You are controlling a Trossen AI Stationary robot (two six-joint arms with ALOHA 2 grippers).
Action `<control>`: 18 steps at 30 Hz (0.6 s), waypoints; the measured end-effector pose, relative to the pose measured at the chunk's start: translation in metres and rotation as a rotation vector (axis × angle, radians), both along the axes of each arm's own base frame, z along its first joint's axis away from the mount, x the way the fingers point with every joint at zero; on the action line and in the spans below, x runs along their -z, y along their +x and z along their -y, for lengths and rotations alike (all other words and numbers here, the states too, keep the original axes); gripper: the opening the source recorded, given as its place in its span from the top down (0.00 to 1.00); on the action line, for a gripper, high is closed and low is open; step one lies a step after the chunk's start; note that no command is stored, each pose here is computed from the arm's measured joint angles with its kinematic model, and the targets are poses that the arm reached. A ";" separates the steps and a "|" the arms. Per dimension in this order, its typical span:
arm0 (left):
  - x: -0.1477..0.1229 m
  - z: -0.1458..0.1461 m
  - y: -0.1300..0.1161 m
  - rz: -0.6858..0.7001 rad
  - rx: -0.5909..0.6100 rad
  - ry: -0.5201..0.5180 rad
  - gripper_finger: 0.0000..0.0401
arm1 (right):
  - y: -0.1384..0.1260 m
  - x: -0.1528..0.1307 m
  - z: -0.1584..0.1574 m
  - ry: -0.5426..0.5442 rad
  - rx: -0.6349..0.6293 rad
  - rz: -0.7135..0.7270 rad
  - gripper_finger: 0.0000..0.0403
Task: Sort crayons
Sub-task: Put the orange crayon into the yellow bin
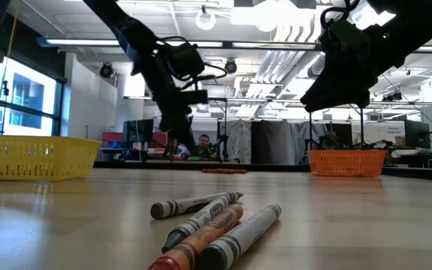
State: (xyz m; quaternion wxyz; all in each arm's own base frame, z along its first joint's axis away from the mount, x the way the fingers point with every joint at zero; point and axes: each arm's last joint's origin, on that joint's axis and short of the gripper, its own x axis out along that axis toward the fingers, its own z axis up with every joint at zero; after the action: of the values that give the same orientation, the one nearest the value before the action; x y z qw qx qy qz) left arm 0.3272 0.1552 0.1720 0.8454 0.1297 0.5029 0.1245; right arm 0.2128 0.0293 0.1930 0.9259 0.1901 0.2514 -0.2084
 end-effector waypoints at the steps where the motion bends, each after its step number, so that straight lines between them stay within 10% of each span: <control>1: -0.003 -0.003 0.002 0.002 0.008 -0.003 0.75 | 0.000 0.000 0.000 0.000 0.000 0.000 0.69; 18: 0.003 -0.049 0.047 -0.281 0.196 -0.061 0.75 | 0.000 0.000 0.000 0.000 0.000 0.000 0.69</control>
State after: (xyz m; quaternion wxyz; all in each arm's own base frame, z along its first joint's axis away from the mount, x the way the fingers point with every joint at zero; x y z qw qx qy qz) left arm 0.3745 0.2047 0.1687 0.7784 0.1684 0.6047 0.0069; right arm 0.2128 0.0293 0.1930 0.9258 0.1900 0.2515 -0.2085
